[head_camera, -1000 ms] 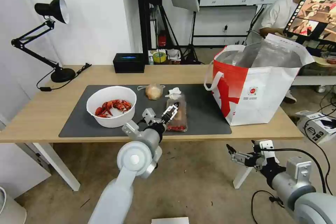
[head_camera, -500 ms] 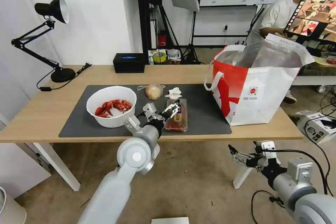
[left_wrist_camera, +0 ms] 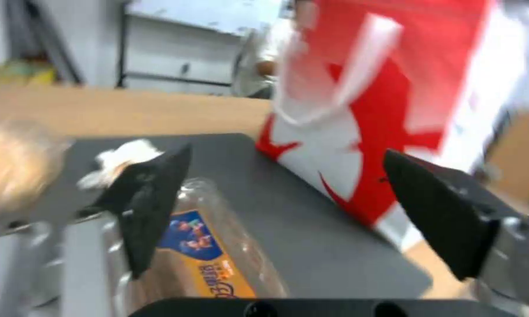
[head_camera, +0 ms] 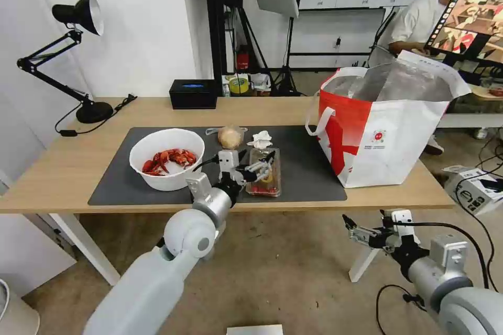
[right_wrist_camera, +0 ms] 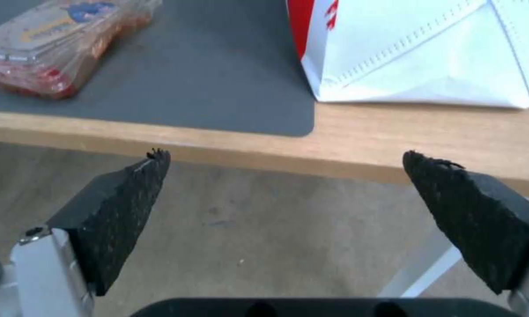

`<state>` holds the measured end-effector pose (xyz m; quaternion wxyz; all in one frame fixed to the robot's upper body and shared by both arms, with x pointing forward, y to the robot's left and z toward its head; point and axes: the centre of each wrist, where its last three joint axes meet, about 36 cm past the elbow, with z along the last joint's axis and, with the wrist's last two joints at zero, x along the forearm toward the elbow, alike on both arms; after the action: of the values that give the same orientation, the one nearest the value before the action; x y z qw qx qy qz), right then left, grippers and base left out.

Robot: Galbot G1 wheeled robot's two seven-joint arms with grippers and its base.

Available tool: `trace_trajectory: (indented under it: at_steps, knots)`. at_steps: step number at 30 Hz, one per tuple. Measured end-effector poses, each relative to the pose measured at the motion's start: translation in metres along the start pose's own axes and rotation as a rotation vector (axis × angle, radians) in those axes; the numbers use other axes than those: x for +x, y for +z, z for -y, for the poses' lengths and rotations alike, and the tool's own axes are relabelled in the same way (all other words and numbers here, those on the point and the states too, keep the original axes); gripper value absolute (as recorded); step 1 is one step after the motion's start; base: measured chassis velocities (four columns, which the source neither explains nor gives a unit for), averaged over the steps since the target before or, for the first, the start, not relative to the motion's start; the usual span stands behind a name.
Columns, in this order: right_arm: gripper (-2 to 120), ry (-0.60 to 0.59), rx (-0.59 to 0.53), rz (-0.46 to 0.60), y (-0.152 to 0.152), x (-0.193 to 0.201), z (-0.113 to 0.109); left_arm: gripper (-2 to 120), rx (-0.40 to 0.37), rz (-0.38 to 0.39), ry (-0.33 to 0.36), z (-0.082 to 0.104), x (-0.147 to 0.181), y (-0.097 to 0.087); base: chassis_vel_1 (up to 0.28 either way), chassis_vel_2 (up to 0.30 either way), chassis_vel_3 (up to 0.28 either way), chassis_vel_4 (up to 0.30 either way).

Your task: Pick up the trash from the table and place it into the takeout bag.

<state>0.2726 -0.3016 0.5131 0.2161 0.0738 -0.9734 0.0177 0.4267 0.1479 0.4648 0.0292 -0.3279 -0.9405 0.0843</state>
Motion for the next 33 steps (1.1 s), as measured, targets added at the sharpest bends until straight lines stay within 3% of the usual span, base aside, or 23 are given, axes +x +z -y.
trace_trajectory:
  at_steps: [2,3,5,6,8,10,18,22,24,30,33]
  knots:
    - [100,-0.028,-0.043,0.013,-0.003,-0.003,0.003,69,-0.164,-0.015,0.075,-0.008,0.001,0.009,0.000,0.000,0.000,0.000]
    - [100,-0.028,-0.043,0.013,-0.003,-0.003,0.003,69,-0.164,-0.015,0.075,-0.008,0.001,0.009,0.000,0.000,0.000,0.000]
    - [100,-0.043,-0.067,0.027,-0.005,-0.007,0.005,59,-0.272,-0.041,0.126,-0.013,0.000,0.016,0.000,0.000,0.000,0.000]
    - [100,-0.043,-0.067,0.027,-0.005,-0.007,0.005,59,-0.272,-0.041,0.126,-0.013,0.000,0.016,0.000,0.000,0.000,0.000]
    - [100,-0.051,-0.086,0.041,-0.007,-0.011,0.006,47,-0.308,-0.069,0.136,-0.018,-0.007,0.022,0.000,0.000,0.000,0.000]
    - [100,-0.051,-0.089,0.043,-0.007,-0.012,0.006,45,-0.312,-0.075,0.136,-0.020,-0.010,0.023,0.000,0.000,0.000,0.000]
    - [100,-0.065,-0.115,0.055,-0.009,-0.019,0.007,16,-0.331,-0.106,0.103,-0.034,-0.023,0.029,0.000,0.000,0.000,0.000]
    - [100,-0.161,-0.285,0.065,-0.018,-0.022,0.008,0,-0.329,-0.122,0.076,-0.039,-0.020,0.034,0.000,0.000,0.000,0.000]
    - [100,-0.170,-0.300,0.066,-0.019,-0.023,0.008,0,-0.329,-0.124,0.074,-0.040,-0.020,0.035,0.000,0.000,0.000,0.000]
    - [100,-0.302,-0.591,0.121,-0.026,-0.036,0.018,0,-0.331,-0.154,0.084,-0.040,-0.026,0.044,0.000,0.000,0.000,0.000]
    - [100,-0.338,-0.665,0.137,-0.028,-0.039,0.019,0,-0.331,-0.160,0.105,-0.035,-0.033,0.047,0.000,0.000,0.000,0.000]
